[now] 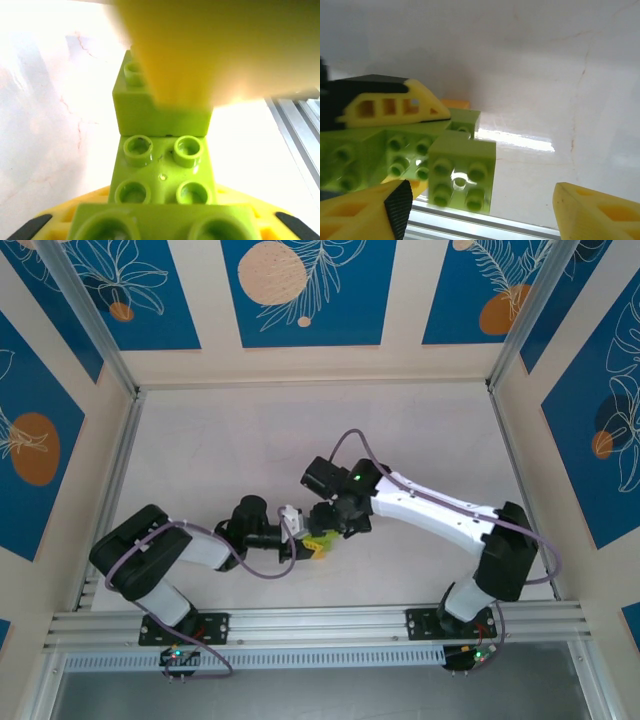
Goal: Assemble a carrot with lego
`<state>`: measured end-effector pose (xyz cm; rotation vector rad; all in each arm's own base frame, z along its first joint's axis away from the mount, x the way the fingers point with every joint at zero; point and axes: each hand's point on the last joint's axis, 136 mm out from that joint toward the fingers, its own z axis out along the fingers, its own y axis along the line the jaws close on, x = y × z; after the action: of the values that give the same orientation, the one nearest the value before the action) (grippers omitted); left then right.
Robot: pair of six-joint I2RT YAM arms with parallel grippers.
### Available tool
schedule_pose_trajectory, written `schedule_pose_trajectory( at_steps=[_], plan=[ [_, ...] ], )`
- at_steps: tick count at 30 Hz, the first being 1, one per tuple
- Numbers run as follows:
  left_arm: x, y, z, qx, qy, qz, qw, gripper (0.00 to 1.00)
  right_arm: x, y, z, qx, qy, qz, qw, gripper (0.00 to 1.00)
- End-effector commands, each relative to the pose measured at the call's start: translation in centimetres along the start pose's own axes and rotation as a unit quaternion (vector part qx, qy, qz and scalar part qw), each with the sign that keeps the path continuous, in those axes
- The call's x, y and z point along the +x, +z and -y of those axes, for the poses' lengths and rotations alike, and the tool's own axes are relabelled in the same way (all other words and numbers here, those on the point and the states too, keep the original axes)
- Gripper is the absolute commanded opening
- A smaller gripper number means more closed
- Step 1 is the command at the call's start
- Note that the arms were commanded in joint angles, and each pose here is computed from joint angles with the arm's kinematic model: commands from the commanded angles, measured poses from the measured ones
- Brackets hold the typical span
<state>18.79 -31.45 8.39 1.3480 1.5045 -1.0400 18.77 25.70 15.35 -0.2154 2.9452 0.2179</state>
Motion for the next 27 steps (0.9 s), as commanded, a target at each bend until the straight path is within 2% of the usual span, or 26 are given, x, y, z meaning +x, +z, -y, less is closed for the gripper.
schedule_pose_trajectory(
  at_steps=[1,7,17,19,20,21,22,23,27],
  plan=[
    [2.4,0.3,-0.5,-0.020,-0.004,-0.040,0.999,0.34,-2.1,-5.7,0.4,-0.039,-0.010,0.085,0.996,0.77],
    [1.3,-0.1,-2.1,-0.040,0.020,-0.023,0.999,0.35,-1.6,-7.0,3.7,-0.045,0.019,0.103,0.993,0.77],
    [0.0,-0.6,-5.2,-0.026,0.004,0.014,1.000,0.47,-0.9,-5.3,5.0,-0.058,0.037,0.082,0.994,0.75],
    [-0.2,-0.6,-5.5,-0.023,0.003,0.018,1.000,0.56,-1.0,-5.0,4.8,-0.059,0.035,0.079,0.995,0.74],
    [-0.2,-0.6,-5.6,-0.022,0.001,0.018,1.000,0.64,-1.1,-4.9,4.8,-0.060,0.033,0.076,0.995,0.74],
    [-0.1,-0.6,-5.6,-0.022,0.001,0.017,1.000,0.73,-1.1,-4.6,4.7,-0.059,0.033,0.073,0.995,0.74],
    [-0.2,-0.6,-5.5,-0.020,0.000,0.018,1.000,0.90,-1.2,-4.5,4.6,-0.061,0.032,0.072,0.995,0.73],
    [-0.1,-0.6,-5.5,-0.019,0.000,0.017,1.000,0.99,-1.3,-4.3,4.5,-0.061,0.032,0.069,0.995,0.73],
    [-0.2,-0.6,-5.7,-0.025,-0.001,0.018,1.000,0.99,-1.3,-3.8,4.3,-0.063,0.029,0.062,0.996,0.72]
  ],
)
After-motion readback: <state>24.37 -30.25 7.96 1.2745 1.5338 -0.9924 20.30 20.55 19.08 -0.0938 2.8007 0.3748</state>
